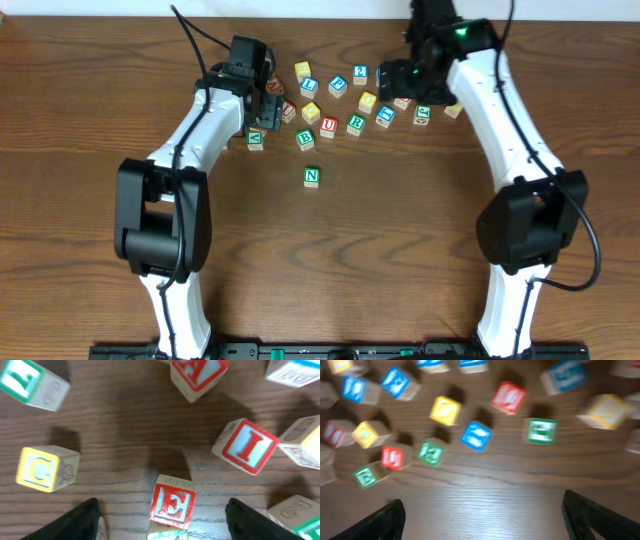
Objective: Spell out NEURIPS
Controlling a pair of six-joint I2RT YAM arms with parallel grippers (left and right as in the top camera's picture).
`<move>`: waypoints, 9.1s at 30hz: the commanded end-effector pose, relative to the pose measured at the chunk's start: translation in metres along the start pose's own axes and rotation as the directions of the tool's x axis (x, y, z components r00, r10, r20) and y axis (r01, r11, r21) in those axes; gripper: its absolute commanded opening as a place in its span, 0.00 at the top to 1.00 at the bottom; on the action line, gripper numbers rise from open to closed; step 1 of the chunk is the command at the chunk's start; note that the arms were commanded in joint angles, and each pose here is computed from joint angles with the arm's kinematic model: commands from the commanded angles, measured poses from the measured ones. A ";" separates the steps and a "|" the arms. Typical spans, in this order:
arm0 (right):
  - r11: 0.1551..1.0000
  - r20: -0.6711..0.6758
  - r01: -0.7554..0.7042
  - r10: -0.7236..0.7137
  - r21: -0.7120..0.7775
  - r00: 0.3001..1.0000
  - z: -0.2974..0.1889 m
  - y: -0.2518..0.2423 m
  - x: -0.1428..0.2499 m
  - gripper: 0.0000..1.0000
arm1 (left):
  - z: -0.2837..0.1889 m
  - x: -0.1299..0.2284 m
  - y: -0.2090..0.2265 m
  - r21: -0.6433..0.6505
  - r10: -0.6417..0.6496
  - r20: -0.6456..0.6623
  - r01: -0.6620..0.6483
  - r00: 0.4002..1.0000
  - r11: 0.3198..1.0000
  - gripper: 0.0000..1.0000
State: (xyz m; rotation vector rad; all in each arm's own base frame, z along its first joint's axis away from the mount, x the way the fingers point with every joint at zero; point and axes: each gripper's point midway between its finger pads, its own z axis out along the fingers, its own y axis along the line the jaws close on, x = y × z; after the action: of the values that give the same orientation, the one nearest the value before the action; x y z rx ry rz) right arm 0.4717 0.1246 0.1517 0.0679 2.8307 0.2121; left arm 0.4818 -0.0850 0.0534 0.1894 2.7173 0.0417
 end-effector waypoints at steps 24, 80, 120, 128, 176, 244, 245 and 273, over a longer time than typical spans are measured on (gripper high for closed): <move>0.996 0.070 -0.040 0.035 0.078 0.997 -0.035 -0.038 -0.013 0.01 | 0.037 0.009 -0.001 -0.003 -0.052 -0.035 0.052 0.998 0.999 0.64; 0.989 0.068 -0.143 0.140 0.044 0.988 -0.039 -0.080 -0.020 0.01 | -0.087 0.084 -0.178 0.091 -0.134 -0.164 0.151 0.977 0.984 0.70; 0.980 0.054 -0.198 0.197 0.025 0.979 -0.042 -0.101 -0.019 0.01 | -0.012 0.107 -0.183 -0.010 -0.139 -0.120 0.139 0.983 0.990 0.70; 0.980 0.054 -0.198 0.197 0.025 0.979 -0.042 -0.101 -0.019 0.01 | -0.011 0.102 -0.179 -0.028 -0.143 -0.095 0.141 0.985 0.990 0.69; 0.980 0.054 -0.198 0.197 0.025 0.979 -0.042 -0.101 -0.019 0.01 | -0.167 0.036 -0.148 0.149 -0.155 0.137 0.134 0.978 0.980 0.56; 0.980 0.057 0.107 -0.099 -0.169 0.994 -0.034 0.033 -0.004 0.01 | -0.177 0.051 0.032 -0.099 -0.377 0.057 0.381 0.924 0.919 0.19; 0.979 0.056 0.112 -0.104 -0.169 0.993 -0.034 0.036 -0.003 0.01 | -0.176 0.051 0.034 -0.101 -0.382 0.058 0.386 0.922 0.917 0.19; 0.953 0.084 0.219 -0.206 -0.209 0.975 -0.029 0.091 0.010 0.01 | -0.176 0.041 0.067 -0.116 -0.443 0.113 0.454 0.889 0.883 0.19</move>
State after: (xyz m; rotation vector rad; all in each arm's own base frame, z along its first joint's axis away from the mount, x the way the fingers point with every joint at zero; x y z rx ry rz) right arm 0.4565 0.2043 0.1758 -0.2367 2.7494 0.4471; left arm 0.3775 -0.0190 0.1886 -0.4772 2.6323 0.0768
